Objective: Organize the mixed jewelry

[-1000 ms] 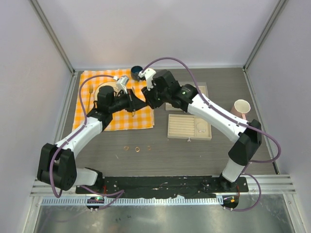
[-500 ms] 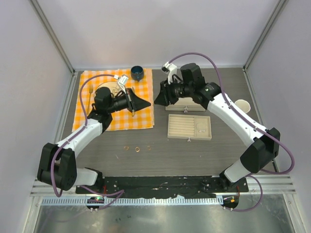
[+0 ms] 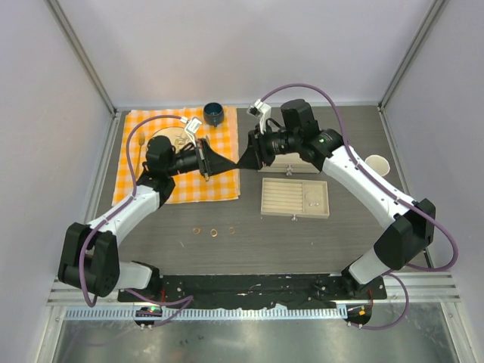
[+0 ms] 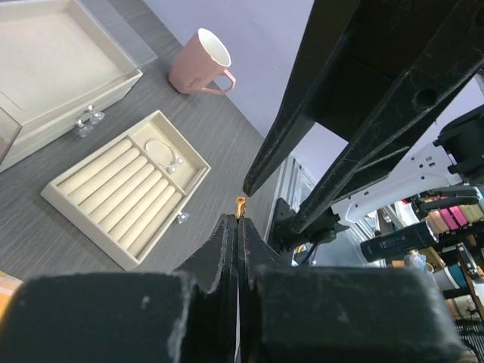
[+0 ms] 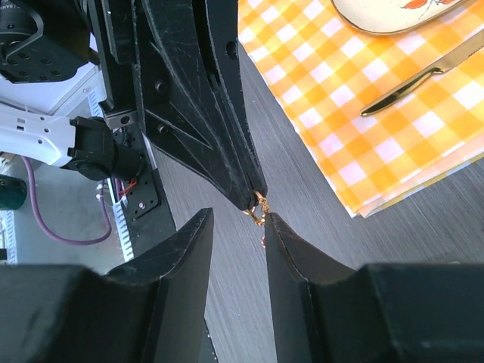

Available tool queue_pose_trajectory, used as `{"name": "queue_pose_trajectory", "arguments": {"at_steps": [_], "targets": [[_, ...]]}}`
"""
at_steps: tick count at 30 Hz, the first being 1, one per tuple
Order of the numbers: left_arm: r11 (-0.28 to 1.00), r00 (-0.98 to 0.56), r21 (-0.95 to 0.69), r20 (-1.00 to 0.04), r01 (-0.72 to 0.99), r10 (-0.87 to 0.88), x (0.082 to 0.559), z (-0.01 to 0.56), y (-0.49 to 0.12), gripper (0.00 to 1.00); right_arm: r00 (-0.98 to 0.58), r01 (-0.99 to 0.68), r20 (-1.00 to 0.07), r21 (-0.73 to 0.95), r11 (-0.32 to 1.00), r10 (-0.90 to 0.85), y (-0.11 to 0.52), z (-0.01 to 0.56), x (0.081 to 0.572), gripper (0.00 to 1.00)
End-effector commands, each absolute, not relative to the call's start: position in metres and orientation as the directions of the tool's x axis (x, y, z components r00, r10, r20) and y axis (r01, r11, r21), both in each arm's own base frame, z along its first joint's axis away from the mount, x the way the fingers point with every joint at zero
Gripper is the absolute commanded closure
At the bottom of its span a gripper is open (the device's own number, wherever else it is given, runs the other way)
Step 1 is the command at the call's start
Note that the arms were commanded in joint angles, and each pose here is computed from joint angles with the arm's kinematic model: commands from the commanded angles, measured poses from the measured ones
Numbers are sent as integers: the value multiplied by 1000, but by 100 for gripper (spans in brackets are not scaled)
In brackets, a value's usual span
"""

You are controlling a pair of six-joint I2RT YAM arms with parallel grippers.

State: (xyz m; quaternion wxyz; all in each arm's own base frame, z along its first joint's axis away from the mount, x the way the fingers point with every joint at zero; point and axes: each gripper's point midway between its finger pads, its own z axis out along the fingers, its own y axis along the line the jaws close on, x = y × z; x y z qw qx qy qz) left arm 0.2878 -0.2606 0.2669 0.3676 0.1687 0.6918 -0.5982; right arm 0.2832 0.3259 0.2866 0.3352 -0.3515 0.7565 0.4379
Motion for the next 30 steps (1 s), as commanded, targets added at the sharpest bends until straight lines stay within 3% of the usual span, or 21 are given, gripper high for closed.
{"name": "queue_pose_trajectory", "arguments": {"at_steps": [1, 10, 30], "targets": [[173, -639, -668, -744, 724, -197, 277, 281, -260, 100, -471, -861, -852, 388, 328, -228, 326, 298, 279, 60], [164, -631, -660, -750, 733, -196, 273, 285, -259, 100, -459, -864, -856, 370, 340, -235, 322, 296, 279, 59], [161, -635, -662, -749, 732, -192, 273, 282, -261, 100, -486, -861, -844, 416, 293, -229, 331, 296, 276, 72]]}}
